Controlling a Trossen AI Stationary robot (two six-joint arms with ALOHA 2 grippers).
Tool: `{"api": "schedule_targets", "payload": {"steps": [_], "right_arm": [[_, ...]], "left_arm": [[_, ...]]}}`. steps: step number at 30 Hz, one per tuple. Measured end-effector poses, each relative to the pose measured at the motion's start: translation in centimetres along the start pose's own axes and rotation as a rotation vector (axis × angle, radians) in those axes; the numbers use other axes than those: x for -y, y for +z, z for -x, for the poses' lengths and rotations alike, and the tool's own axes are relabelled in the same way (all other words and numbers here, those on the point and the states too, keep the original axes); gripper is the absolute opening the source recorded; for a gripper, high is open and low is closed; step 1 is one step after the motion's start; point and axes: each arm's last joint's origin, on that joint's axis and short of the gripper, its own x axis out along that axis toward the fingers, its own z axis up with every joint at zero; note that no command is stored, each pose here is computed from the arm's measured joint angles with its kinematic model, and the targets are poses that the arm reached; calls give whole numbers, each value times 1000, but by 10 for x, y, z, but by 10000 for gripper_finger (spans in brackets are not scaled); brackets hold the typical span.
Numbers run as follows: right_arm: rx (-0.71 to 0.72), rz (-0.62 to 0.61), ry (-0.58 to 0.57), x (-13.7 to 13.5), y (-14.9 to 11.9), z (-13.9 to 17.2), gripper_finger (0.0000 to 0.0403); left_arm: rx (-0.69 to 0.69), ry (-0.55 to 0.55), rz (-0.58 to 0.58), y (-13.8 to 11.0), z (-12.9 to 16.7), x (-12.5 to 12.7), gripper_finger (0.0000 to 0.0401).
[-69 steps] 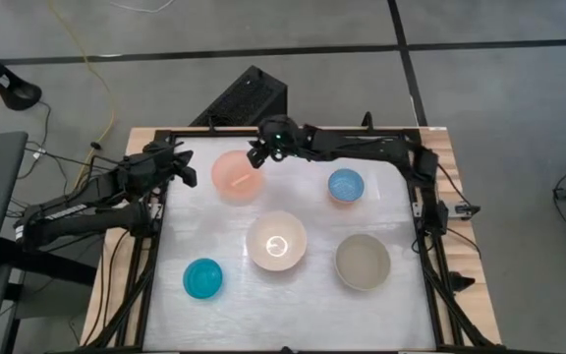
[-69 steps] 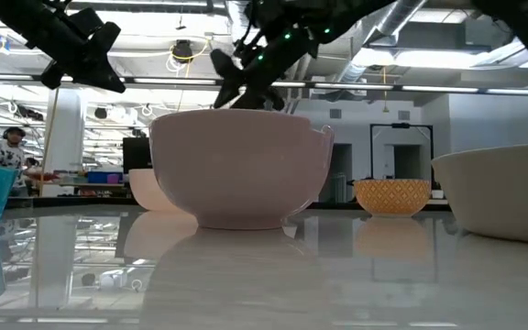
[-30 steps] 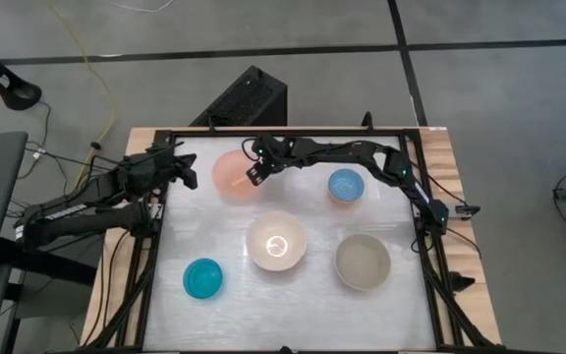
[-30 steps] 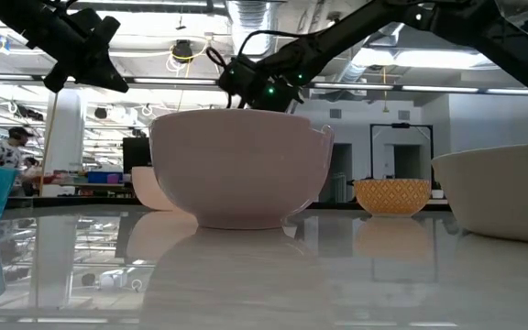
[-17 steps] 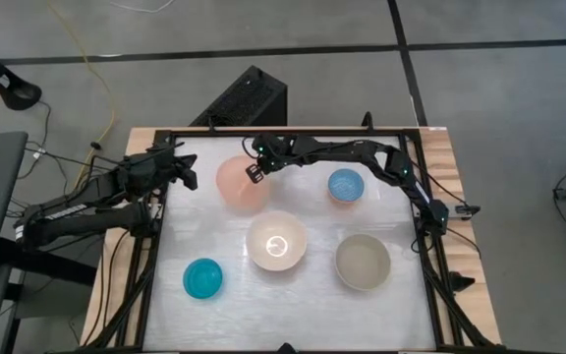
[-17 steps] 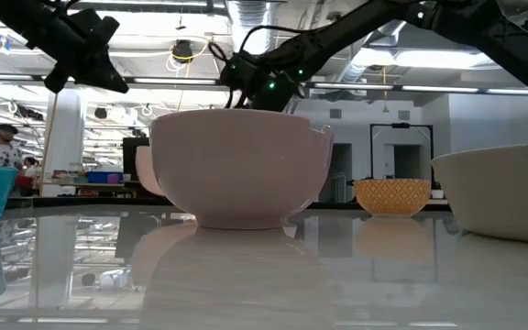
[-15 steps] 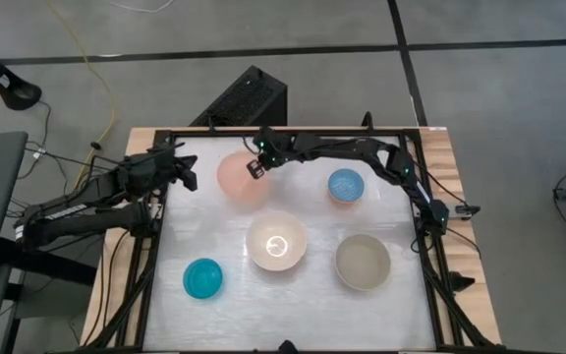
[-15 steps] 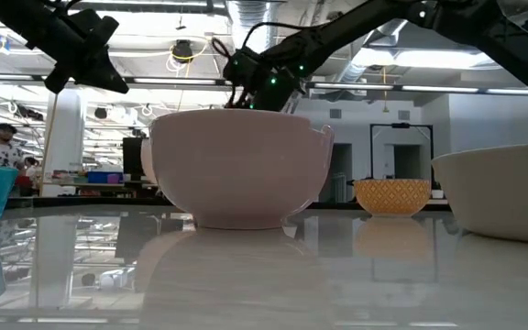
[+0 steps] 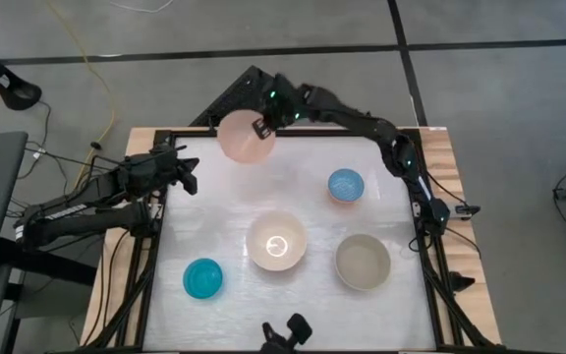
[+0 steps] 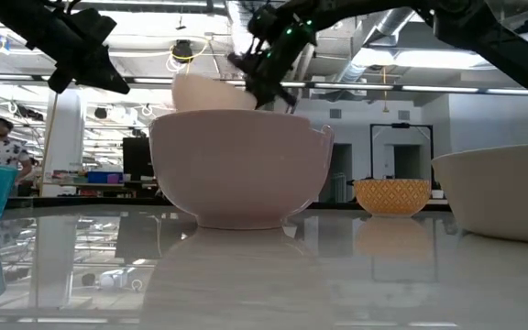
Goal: Nest bowls inside each other
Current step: Stack the orange bowl into the pink bowl
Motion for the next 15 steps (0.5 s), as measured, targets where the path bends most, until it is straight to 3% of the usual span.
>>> {"api": "schedule_targets", "payload": {"steps": [4,8,15], "right_arm": [[6,-21,93,9,7,33,37],[-3,7,99,7,8,68,38],[-64,96,163,-35,-12,114,38]], "left_arm": [[-7,-22,-15,0,0,1,0],[-12,-39,-35,-1,0,2,0],[-23,-80,-78,-1,1,4,0]]}}
